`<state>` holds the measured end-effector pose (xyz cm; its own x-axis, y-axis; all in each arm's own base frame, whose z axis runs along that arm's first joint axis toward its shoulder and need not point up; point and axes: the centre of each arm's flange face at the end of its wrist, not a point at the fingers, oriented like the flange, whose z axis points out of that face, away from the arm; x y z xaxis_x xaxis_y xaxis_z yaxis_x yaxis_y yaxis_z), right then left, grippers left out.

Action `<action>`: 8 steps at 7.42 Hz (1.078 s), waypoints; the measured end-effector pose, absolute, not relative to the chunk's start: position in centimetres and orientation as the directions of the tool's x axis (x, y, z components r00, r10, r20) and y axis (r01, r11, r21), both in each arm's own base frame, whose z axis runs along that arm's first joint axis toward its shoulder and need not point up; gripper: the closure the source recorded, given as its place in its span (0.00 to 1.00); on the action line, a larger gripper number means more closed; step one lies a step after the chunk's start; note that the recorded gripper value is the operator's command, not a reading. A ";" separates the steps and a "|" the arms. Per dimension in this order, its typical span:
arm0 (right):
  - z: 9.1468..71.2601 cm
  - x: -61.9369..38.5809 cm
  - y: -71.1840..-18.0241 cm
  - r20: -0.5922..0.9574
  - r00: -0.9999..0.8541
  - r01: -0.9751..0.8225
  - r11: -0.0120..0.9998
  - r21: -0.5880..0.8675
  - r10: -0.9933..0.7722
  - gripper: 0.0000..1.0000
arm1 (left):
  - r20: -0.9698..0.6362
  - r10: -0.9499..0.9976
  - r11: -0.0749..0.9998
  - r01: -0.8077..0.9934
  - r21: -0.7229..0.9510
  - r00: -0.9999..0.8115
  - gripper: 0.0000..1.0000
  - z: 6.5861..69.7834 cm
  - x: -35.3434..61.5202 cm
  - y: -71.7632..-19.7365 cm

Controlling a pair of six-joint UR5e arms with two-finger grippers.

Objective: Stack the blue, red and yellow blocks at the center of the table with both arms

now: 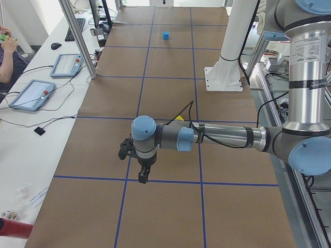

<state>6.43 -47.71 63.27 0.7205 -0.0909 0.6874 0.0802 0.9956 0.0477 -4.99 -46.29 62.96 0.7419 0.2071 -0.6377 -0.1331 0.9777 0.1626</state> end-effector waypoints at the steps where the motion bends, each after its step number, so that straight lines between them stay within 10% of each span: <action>1: 63.3 6.4 -47.7 0.687 0.721 0.082 0.995 0.049 -0.093 0.00 | -0.638 0.207 0.978 -0.133 0.162 0.742 0.00 63.0 -5.0 -46.3; 8: 54.8 0.8 -53.4 0.672 0.688 0.172 0.961 0.219 -0.276 0.00 | -0.644 0.225 0.973 -0.131 0.191 0.731 0.00 61.6 -4.9 -46.2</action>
